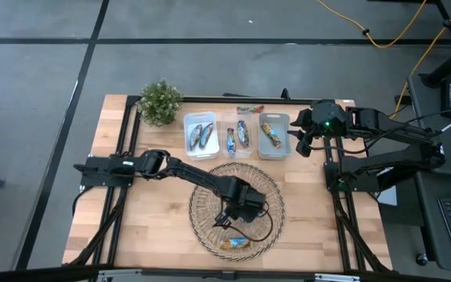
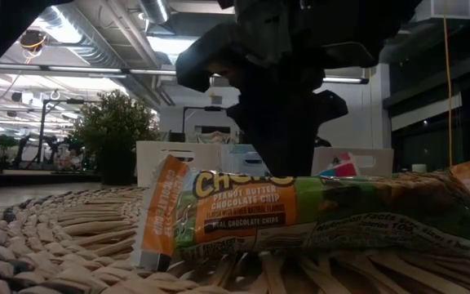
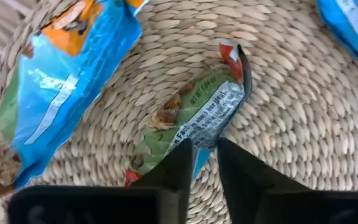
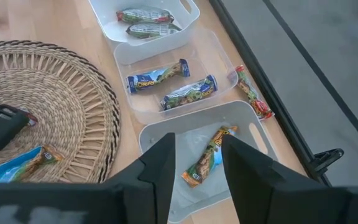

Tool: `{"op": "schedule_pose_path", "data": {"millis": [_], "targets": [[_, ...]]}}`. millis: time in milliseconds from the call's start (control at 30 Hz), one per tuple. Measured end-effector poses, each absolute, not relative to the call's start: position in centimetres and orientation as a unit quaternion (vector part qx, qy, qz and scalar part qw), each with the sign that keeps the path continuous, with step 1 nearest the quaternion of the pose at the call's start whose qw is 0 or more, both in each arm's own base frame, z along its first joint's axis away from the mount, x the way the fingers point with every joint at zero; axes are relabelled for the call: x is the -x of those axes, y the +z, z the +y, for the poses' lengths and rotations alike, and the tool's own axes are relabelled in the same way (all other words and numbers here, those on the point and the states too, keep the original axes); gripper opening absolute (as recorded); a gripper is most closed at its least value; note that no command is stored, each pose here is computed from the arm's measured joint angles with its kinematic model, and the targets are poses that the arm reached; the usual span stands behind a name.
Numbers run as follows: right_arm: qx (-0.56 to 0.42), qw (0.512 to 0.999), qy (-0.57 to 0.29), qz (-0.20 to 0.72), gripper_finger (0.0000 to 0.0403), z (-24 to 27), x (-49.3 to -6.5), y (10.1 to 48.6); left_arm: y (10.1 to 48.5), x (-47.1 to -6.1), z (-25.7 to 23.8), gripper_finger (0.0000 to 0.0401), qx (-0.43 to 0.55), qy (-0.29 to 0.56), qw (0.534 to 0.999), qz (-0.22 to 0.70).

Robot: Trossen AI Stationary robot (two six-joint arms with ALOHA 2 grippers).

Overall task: Pick and place Granola Bars by type
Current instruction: Put the bottom red granola bar into the white bin

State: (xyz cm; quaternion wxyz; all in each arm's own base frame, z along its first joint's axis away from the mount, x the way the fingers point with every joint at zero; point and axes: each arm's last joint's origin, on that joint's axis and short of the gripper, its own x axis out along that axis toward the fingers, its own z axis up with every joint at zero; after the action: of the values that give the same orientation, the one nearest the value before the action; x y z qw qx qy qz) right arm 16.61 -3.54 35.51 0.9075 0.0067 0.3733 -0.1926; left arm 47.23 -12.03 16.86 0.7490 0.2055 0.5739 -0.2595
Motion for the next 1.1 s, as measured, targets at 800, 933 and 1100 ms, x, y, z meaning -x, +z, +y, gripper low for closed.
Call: {"op": "schedule_pose_path", "data": {"millis": [800, 933, 1100], "targets": [[0.004, 0.907, -0.188, 0.375, 0.0133, -3.54, -16.61, 35.51, 17.03, -47.27, -11.68, 0.0051, -0.152, -0.281, 0.754, 0.574], [0.004, 0.907, -0.189, 0.375, 0.0133, -3.54, -16.61, 35.51, 17.06, -47.27, -11.67, 0.01, -0.152, -0.281, 0.754, 0.574], [0.006, 0.907, -0.189, 0.376, 0.0133, -3.55, -16.61, 35.51, 17.07, -47.28, -11.63, 0.0168, -0.149, -0.272, 0.756, 0.577]]}}
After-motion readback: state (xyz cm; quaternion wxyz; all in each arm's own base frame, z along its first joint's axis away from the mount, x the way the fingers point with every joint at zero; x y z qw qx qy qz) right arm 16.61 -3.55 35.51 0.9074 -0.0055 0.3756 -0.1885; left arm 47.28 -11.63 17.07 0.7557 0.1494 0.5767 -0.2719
